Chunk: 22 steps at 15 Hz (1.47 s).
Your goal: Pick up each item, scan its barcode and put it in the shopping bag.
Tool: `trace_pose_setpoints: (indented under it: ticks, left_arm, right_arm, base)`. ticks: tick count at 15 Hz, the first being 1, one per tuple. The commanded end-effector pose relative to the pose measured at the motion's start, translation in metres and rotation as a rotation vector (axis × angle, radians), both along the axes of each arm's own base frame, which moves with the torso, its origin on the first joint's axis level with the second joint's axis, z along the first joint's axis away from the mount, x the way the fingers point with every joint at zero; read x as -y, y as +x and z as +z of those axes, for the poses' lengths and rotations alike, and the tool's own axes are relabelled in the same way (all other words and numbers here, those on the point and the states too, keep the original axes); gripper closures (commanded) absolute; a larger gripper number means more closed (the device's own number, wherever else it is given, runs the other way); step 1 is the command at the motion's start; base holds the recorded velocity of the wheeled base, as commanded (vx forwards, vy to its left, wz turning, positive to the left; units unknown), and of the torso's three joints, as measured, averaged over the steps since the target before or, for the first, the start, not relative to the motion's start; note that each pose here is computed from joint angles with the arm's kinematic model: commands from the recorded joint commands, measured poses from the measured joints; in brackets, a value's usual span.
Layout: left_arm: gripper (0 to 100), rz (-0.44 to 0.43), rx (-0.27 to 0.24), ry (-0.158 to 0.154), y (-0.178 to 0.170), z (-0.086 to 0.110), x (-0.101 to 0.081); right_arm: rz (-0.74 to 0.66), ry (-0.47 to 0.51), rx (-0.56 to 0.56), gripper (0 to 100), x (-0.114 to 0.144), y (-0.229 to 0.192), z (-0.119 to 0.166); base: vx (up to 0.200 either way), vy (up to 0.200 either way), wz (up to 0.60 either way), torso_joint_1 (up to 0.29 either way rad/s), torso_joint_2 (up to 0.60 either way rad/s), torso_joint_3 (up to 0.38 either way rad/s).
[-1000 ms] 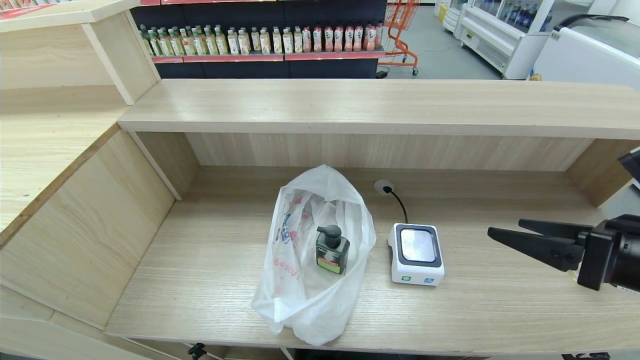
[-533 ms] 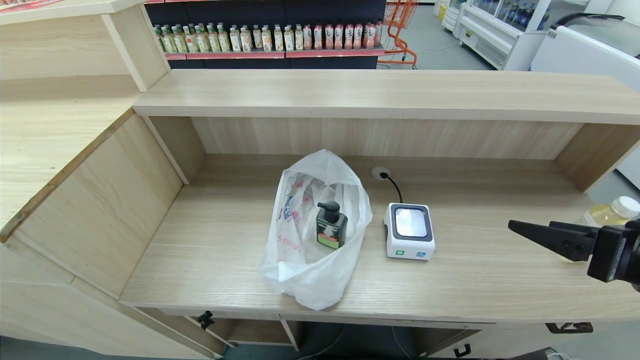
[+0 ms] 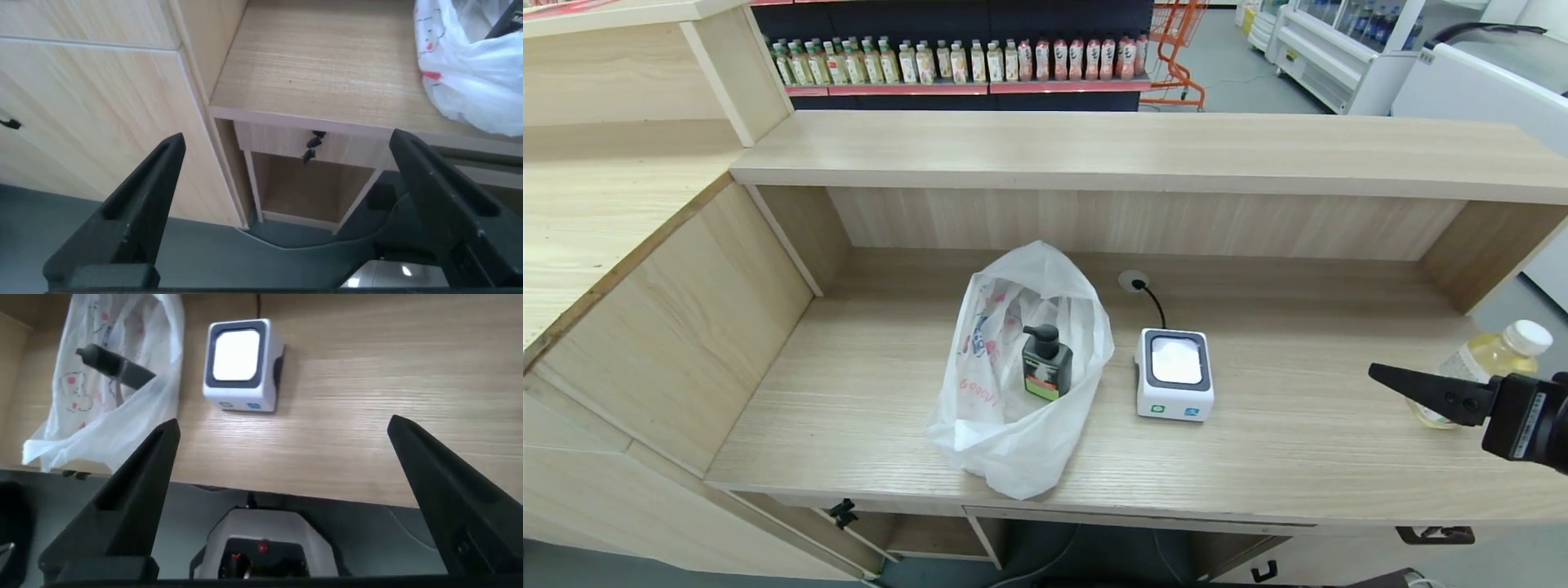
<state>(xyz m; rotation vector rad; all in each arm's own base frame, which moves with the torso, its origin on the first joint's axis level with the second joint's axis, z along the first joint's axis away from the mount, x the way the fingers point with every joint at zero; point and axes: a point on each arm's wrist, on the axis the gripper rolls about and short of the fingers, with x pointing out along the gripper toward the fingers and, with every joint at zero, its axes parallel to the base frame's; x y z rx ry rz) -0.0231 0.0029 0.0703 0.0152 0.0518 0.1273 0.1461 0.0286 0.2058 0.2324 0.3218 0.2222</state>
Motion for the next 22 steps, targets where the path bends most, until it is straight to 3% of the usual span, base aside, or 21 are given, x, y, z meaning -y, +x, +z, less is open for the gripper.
trace_pose_setpoints:
  ticks: [1, 13, 17, 21, 22]
  left_arm:
    - [0, 0.0, -0.001, 0.0, 0.0, 0.0, 0.0]
    - [0, 0.0, -0.001, -0.001, 0.0, 0.0, 0.0]
    - [0, -0.001, -0.002, 0.005, 0.0, 0.0, 0.0]
    - [0, 0.0, 0.0, 0.0, 0.0, 0.0, 0.0]
    - [0, 0.0, -0.001, -0.001, 0.0, 0.0, 0.0]
  right_arm:
    - [-0.005, 0.001, -0.014, 0, 0.0, 0.0, -0.004]
    - [-0.121, 0.013, -0.058, 0, 0.011, -0.004, -0.012]
    - [-0.223, -0.034, -0.115, 0, 0.014, -0.008, -0.018]
    - [-0.312, -0.063, -0.136, 0, 0.018, 0.004, -0.018]
    - [-0.39, -0.085, -0.17, 0, 0.025, 0.015, -0.021]
  base:
    - [0.0, -0.2, 0.0, 0.012, 0.01, 0.002]
    - [0.0, -0.2, 0.0, 0.005, 0.0, 0.003]
    - [0.0, -0.2, 0.0, 0.004, 0.01, 0.001]
    - [0.0, 0.0, 0.0, 0.0, 0.0, 0.0]
    - [0.0, 0.0, 0.0, 0.0, 0.0, 0.0]
